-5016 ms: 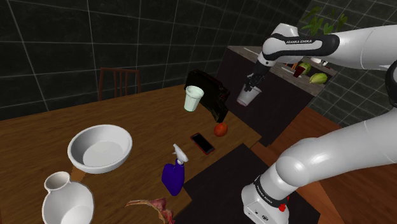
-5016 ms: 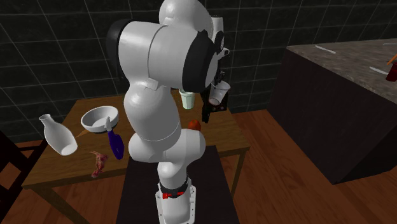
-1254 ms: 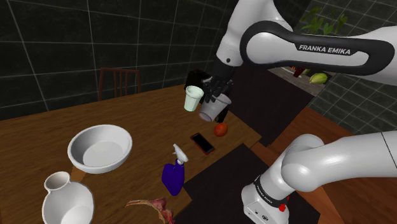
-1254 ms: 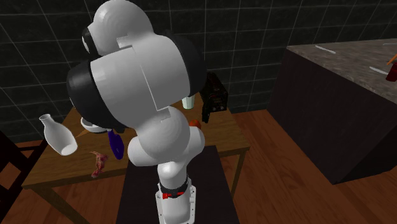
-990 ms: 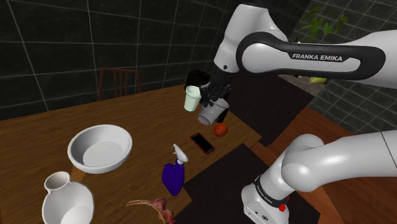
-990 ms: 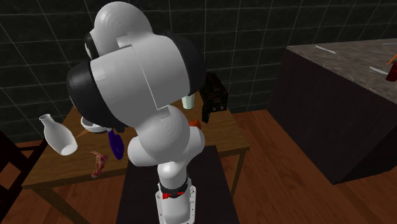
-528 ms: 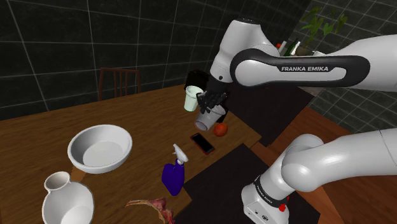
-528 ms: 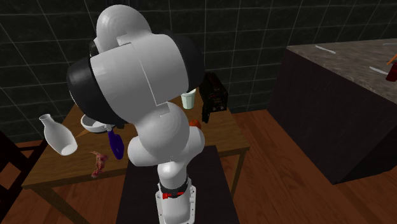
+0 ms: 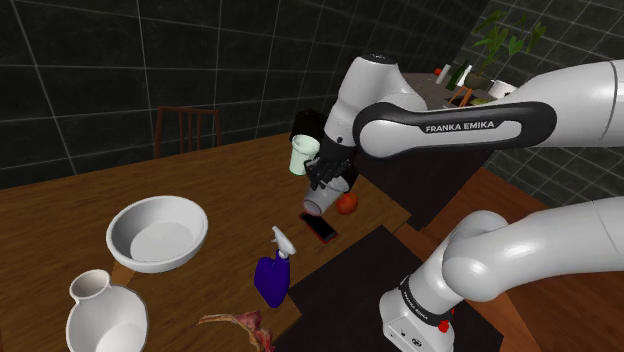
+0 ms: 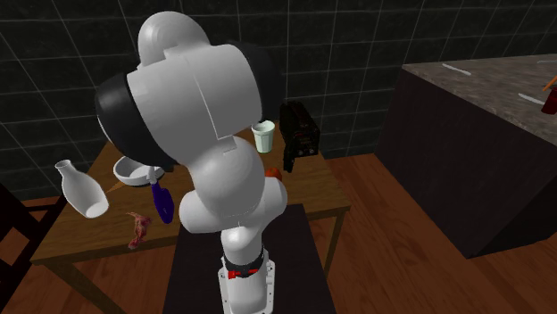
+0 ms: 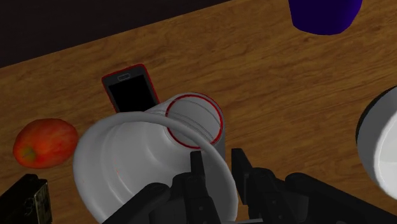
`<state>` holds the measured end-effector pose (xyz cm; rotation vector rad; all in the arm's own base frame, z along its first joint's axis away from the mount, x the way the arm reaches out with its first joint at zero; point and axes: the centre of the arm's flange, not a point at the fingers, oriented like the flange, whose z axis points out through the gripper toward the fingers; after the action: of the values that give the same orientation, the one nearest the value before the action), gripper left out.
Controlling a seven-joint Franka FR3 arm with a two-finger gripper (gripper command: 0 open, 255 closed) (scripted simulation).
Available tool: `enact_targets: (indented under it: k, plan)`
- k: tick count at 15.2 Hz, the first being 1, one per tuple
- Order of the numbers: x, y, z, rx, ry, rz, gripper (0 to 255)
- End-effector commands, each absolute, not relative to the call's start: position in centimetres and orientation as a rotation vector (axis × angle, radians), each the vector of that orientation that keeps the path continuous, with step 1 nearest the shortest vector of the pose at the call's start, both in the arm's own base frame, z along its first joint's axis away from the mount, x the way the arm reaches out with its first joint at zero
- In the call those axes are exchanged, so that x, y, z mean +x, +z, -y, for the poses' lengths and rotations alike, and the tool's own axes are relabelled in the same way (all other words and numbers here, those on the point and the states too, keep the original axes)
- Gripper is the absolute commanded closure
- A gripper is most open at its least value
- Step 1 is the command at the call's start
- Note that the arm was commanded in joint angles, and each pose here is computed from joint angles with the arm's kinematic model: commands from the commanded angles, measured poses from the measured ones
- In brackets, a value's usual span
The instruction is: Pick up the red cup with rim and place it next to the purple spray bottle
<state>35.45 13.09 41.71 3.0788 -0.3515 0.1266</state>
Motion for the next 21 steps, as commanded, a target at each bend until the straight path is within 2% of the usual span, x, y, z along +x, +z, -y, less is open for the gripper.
enact_targets:
  k: [1,21]
  plan:
    - [35.4,40.6,-13.1,3.079,0.128,0.352,255]
    - [35.4,30.0,-13.1,3.079,0.128,0.352,255]
